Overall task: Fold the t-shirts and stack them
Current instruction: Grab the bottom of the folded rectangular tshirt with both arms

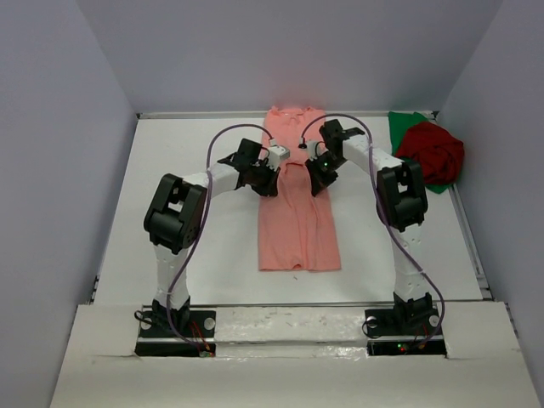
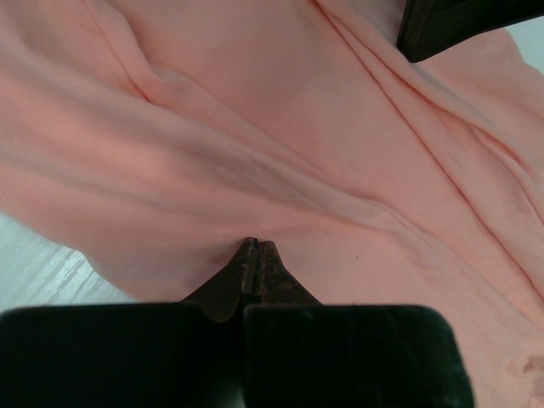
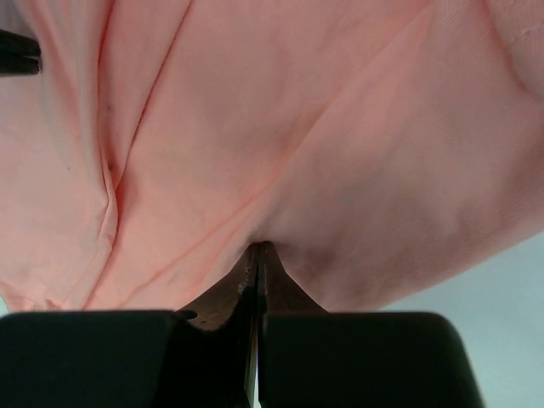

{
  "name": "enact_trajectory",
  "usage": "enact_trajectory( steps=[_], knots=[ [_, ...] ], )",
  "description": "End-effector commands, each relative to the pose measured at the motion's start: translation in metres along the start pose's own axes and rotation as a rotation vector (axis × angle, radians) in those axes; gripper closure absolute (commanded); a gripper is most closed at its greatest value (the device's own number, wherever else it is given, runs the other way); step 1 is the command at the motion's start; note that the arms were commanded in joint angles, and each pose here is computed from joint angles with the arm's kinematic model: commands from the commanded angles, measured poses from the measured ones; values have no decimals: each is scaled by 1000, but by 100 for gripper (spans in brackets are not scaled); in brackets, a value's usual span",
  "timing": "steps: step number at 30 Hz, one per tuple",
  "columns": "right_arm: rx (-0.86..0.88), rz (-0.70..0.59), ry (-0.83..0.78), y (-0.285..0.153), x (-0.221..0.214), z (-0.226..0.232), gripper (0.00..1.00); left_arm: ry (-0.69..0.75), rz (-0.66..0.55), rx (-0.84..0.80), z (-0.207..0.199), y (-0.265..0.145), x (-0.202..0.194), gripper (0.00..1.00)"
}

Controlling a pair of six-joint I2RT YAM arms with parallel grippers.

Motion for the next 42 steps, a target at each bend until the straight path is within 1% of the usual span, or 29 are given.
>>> enact_trajectory(
  steps=[1,9,16,22,23,31,33,39,42],
  knots=[
    [-17,-17,-20,-5,11,-4,100,50,-71,50,0,2,31,100],
    [-86,-17,-37,-4,18,-15,100,64,-63,143,14,18,39,100],
    [-133,-29,-47,-3,27,-24,100,41,-53,222,29,29,42,100],
    [-170,-22,-41,6,32,-34,100,6,28,238,39,44,34,100],
    [-174,-16,-37,9,32,-36,100,7,26,235,41,47,38,100],
    [-249,-61,-60,7,56,-49,100,1,23,235,51,53,59,100],
    [-278,-95,-68,-1,67,-57,100,-3,29,241,53,54,61,100],
    [-353,-150,-87,-7,85,-77,100,1,36,339,72,51,66,100],
    [-387,-152,-87,-9,85,-87,100,4,40,405,80,46,69,100]
  ],
)
Point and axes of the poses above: each gripper's point midway between its finger pads, its own y axis out along the fingers, its own z axis along the line the jaws close on, x = y × z, the point moved 5 cm from there along -y, back along the fingers, and after that the axes turned 4 degrees about y, right-handed, at the moved point
